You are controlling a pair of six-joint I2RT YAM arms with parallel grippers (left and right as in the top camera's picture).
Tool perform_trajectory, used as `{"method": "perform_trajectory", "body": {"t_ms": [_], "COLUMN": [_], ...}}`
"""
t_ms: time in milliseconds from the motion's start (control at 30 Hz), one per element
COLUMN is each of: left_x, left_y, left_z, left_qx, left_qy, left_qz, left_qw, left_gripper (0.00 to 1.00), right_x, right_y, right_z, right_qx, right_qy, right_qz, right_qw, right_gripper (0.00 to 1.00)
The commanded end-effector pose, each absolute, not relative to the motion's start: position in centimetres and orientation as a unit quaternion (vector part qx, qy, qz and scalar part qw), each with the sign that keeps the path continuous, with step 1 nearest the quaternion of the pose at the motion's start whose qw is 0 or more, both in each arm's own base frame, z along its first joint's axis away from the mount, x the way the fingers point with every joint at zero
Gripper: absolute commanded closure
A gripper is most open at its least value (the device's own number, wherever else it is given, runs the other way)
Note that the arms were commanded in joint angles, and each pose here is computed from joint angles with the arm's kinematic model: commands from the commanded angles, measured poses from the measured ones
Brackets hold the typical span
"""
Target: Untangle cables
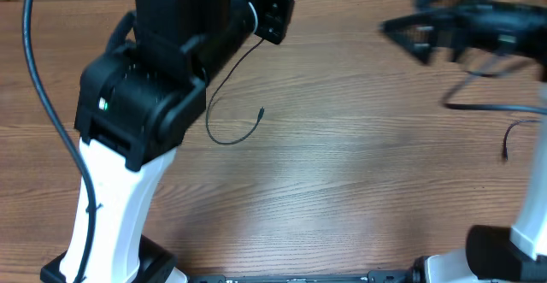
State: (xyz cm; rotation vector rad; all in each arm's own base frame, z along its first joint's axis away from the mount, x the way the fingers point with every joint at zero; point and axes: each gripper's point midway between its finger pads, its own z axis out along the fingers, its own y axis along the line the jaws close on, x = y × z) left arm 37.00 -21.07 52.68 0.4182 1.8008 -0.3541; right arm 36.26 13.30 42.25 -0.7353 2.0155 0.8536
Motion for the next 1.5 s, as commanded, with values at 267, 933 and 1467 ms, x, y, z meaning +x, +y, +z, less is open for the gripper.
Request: {"method": "perform_trajectory", "body": {"t_ms": [267, 933, 1467], "left_x": [39.1, 42.8, 44.7], "left_y": [-11.1, -10.1, -10.1], "left_z": [52.4, 48.7, 49.0], "left_qx": [0.05, -0.05, -0.103], "left_qy": [0.792, 0.819, 0.803], "left_qz": [-0.327, -0.345, -0.375], "left_qw": [0.512, 0.455, 0.453], "left_gripper": [0.96, 0.96, 0.96], "right_x": [42.7, 43.9, 43.5], "right_y": [23.5, 35.9, 36.8], "right_z": [37.3, 35.6, 36.3], "right_qx": [-0.369, -0.423, -0.437], "right_qy": [0.78, 0.7, 0.681], "right_qz": [0.298, 0.377, 0.38], "right_qw": [0.409, 0.434, 0.447], "right_gripper": [0.0, 0.0, 0.96]}}
